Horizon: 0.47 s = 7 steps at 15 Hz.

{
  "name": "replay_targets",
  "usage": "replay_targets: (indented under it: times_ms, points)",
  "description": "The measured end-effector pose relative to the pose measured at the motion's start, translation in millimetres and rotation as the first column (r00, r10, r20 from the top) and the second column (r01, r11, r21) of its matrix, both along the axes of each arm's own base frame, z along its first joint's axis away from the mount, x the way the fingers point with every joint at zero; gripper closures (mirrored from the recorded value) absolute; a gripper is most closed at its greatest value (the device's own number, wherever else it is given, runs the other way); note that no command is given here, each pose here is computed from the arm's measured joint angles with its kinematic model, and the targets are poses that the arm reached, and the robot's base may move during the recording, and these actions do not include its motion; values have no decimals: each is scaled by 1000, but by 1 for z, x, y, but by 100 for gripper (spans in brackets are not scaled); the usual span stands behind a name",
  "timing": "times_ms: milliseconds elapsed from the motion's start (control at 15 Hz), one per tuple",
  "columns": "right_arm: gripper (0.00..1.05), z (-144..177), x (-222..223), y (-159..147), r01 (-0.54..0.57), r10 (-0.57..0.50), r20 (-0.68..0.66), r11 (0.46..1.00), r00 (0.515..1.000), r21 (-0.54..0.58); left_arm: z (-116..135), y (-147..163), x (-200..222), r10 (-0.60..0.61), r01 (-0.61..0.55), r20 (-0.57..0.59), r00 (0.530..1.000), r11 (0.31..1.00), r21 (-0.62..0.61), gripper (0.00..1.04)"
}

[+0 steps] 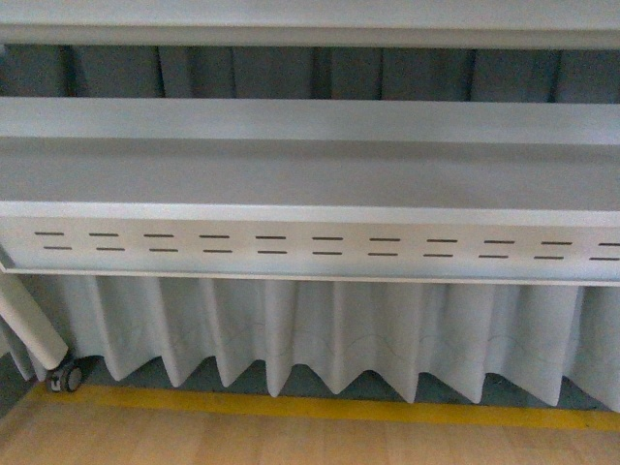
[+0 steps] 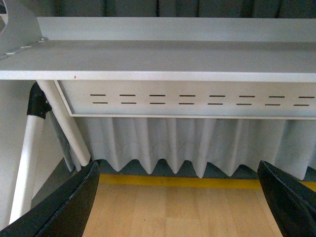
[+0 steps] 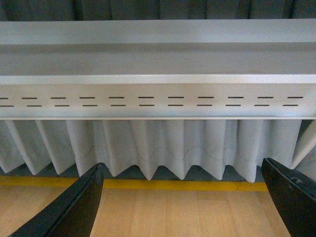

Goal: Wind up and store yellow beetle toy

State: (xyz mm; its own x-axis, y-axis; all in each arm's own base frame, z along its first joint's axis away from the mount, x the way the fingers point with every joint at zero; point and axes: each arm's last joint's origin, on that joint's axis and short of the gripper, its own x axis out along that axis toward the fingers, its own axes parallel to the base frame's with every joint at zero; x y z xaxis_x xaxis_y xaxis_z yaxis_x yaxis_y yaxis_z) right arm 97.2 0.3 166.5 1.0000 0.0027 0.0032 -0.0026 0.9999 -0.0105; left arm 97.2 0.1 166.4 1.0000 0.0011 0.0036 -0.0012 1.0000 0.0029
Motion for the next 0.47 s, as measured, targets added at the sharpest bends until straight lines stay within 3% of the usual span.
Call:
replay_targets:
  times_ms: [466]
  points:
    - [7, 0, 0, 0, 0, 0, 0, 1000, 1000, 0, 0, 0, 0, 0, 0, 0, 1000, 1000, 0, 7]
